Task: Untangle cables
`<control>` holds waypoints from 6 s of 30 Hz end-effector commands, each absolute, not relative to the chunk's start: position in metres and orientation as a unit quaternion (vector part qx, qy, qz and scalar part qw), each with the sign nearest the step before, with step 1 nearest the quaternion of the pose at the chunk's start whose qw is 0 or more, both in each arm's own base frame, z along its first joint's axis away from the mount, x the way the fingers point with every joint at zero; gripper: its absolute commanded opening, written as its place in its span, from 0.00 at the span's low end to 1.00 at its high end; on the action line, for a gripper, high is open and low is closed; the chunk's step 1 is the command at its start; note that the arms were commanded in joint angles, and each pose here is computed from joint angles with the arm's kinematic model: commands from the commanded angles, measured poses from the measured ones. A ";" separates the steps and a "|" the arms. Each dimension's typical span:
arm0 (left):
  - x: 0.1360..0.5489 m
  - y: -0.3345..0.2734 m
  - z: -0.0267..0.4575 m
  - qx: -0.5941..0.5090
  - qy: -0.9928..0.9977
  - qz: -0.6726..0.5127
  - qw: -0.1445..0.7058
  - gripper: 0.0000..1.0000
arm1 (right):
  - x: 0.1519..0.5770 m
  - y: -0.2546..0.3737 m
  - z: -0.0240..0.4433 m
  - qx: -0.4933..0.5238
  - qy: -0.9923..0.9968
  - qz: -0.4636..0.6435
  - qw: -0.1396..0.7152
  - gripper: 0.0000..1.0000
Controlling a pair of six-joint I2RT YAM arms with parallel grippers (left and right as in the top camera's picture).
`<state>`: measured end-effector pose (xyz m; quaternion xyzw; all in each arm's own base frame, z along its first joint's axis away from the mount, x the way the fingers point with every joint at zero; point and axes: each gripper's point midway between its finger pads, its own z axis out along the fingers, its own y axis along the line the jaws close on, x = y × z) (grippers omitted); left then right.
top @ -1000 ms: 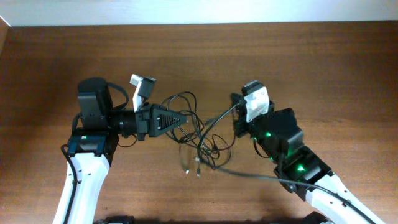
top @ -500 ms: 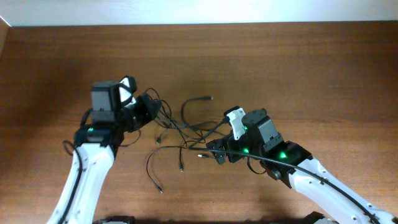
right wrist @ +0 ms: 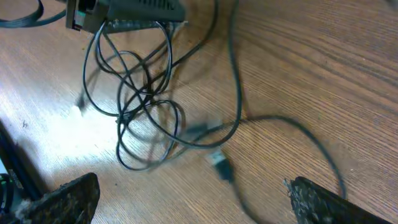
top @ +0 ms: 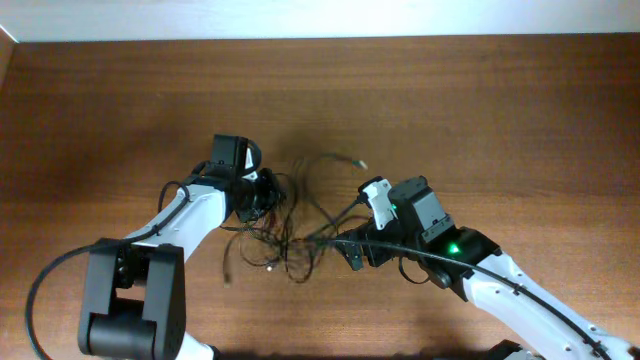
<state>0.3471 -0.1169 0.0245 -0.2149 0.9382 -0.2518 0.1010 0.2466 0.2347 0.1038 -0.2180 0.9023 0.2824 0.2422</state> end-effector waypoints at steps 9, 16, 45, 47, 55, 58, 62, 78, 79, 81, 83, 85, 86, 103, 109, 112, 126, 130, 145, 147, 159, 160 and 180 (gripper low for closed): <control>0.445 -0.186 0.142 -0.098 0.819 -0.454 0.339 0.29 | 0.269 0.255 0.076 -0.198 0.903 0.299 0.238 0.99; 0.394 -0.120 0.042 -0.141 0.935 -0.238 0.223 0.99 | 0.268 0.254 0.075 -0.197 0.904 0.296 0.236 0.98; 0.419 -0.095 0.216 0.023 0.916 0.119 0.384 0.99 | 0.270 0.176 0.105 -0.101 0.931 0.256 0.240 0.99; 0.405 -0.085 0.206 -0.031 0.925 0.121 0.358 0.99 | 0.269 0.176 0.104 -0.101 0.931 0.257 0.238 0.99; 0.351 -0.076 0.158 -0.173 0.964 0.025 0.201 0.99 | 0.269 0.176 0.090 -0.098 0.938 0.251 0.217 0.98; 0.337 -0.083 0.138 -0.251 0.954 -0.008 0.165 0.99 | 0.267 0.175 0.076 -0.094 0.946 0.244 0.194 0.99; 0.327 -0.071 0.102 -0.302 0.939 0.015 0.161 0.99 | 0.262 0.173 0.056 -0.088 0.955 0.233 0.160 0.98; 0.351 -0.074 -0.006 -0.279 0.937 -0.030 0.207 0.28 | 0.261 0.171 0.054 -0.087 0.957 0.229 0.156 0.99; 0.355 -0.084 -0.009 -0.272 0.938 -0.048 0.207 0.12 | 0.262 0.170 0.053 -0.086 0.957 0.226 0.157 0.99; 0.370 -0.118 0.001 -0.212 0.943 -0.111 0.230 0.05 | 0.262 0.170 0.054 -0.088 0.957 0.226 0.158 0.99; 0.377 -0.167 0.016 -0.124 0.943 -0.186 0.248 0.07 | 0.262 0.170 0.054 -0.088 0.957 0.226 0.158 0.99; 0.369 -0.192 0.019 -0.084 0.944 -0.198 0.249 0.08 | 0.262 0.170 0.053 -0.087 0.957 0.226 0.158 0.99; 0.366 -0.200 0.021 -0.065 0.945 -0.199 0.250 0.08 | 0.262 0.170 0.054 -0.087 0.957 0.226 0.158 0.99; 0.356 -0.119 0.239 -0.045 0.898 -0.032 0.437 0.99 | 0.250 0.199 0.070 -0.112 0.932 0.317 0.134 0.99; 0.350 -0.112 0.229 -0.043 0.907 -0.011 0.418 0.99 | 0.288 0.218 0.116 -0.136 0.904 0.345 0.213 0.99; 0.349 -0.110 0.228 -0.043 0.909 -0.006 0.415 0.99 | 0.300 0.222 0.131 -0.142 0.894 0.350 0.240 1.00; 0.333 0.012 0.215 -0.105 0.939 -0.071 0.319 0.99 | 0.321 0.225 0.153 -0.149 0.885 0.336 0.286 0.86; 0.333 0.012 0.215 -0.106 0.939 -0.069 0.319 0.99 | 0.350 0.255 0.149 -0.194 0.888 0.283 0.307 0.79; 0.333 0.012 0.215 -0.106 0.939 -0.069 0.319 0.99 | 0.410 0.323 0.035 -0.156 0.907 0.288 0.267 0.55; 0.333 0.012 0.215 -0.106 0.939 -0.069 0.319 0.99 | 0.414 0.324 0.029 -0.155 0.905 0.285 0.275 0.46; 0.333 0.012 0.215 -0.106 0.939 -0.069 0.319 0.99 | 0.384 0.315 0.239 -0.210 0.822 0.353 0.395 0.04; 0.333 0.012 0.214 -0.106 0.939 -0.069 0.319 0.99 | 0.377 0.306 0.265 -0.214 0.810 0.352 0.417 0.04; 0.327 -0.057 0.224 -0.050 0.920 -0.261 0.290 0.81 | 0.333 0.229 0.274 -0.167 0.861 0.338 0.343 0.04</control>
